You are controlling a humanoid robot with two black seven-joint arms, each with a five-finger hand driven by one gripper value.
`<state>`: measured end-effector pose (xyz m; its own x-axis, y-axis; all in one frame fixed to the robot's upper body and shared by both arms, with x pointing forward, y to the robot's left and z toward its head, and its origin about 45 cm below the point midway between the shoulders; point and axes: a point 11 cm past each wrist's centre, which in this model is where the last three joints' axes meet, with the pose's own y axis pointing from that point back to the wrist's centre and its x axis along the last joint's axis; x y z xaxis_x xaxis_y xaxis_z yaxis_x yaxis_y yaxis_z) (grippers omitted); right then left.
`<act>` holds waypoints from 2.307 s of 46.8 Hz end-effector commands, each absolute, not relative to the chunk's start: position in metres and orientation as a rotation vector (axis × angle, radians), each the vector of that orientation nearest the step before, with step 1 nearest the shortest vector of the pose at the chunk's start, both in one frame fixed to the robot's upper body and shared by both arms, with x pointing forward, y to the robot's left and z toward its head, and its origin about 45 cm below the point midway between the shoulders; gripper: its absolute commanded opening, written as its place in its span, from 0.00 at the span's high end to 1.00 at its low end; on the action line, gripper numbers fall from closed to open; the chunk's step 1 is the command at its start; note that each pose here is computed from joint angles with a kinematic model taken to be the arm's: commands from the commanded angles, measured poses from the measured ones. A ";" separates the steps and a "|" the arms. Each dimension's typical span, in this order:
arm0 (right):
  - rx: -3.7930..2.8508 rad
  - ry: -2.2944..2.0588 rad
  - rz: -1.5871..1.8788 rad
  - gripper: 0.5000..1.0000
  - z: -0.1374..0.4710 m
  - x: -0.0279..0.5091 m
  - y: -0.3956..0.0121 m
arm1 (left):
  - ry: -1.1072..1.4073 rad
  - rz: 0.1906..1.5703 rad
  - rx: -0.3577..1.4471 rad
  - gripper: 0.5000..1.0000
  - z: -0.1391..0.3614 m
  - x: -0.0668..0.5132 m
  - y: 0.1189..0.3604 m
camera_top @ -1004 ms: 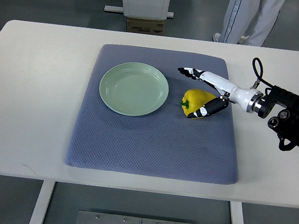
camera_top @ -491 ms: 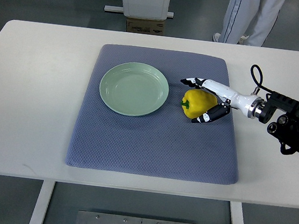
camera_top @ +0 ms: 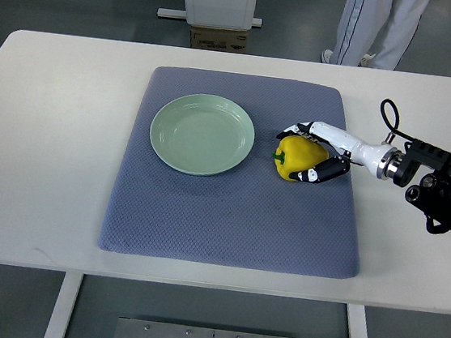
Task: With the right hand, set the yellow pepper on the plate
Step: 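Lower the right hand onto the yellow pepper and close fingers around it, then lift the pepper with the right hand and carry it over the plate, then lower the pepper onto the plate and open the right hand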
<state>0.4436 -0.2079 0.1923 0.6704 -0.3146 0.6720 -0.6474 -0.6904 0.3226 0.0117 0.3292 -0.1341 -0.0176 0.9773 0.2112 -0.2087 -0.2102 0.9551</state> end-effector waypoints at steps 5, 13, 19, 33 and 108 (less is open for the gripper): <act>2.319 -0.760 0.814 1.00 0.203 0.450 -0.207 | 0.939 1.452 1.202 0.00 -0.134 0.012 0.329; 2.326 -0.808 0.873 1.00 0.228 0.463 -0.199 | 0.939 1.452 1.202 0.00 -0.134 0.012 0.329; 2.351 -0.813 0.910 1.00 0.246 0.471 -0.171 | 0.939 1.452 1.202 0.00 -0.134 0.012 0.329; 2.387 -0.741 0.948 1.00 0.261 0.470 -0.104 | 0.939 1.452 1.202 0.00 -0.134 0.012 0.329; 2.355 -0.711 0.804 1.00 0.228 0.440 -0.035 | 0.939 1.452 1.202 0.00 -0.134 0.012 0.329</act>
<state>0.4411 -0.0347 0.2299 0.6782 -0.3002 0.6708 -0.6278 -0.7112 0.3165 0.0116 0.3292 -0.1341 -0.0175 0.9773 0.2112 -0.2085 -0.2102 0.9552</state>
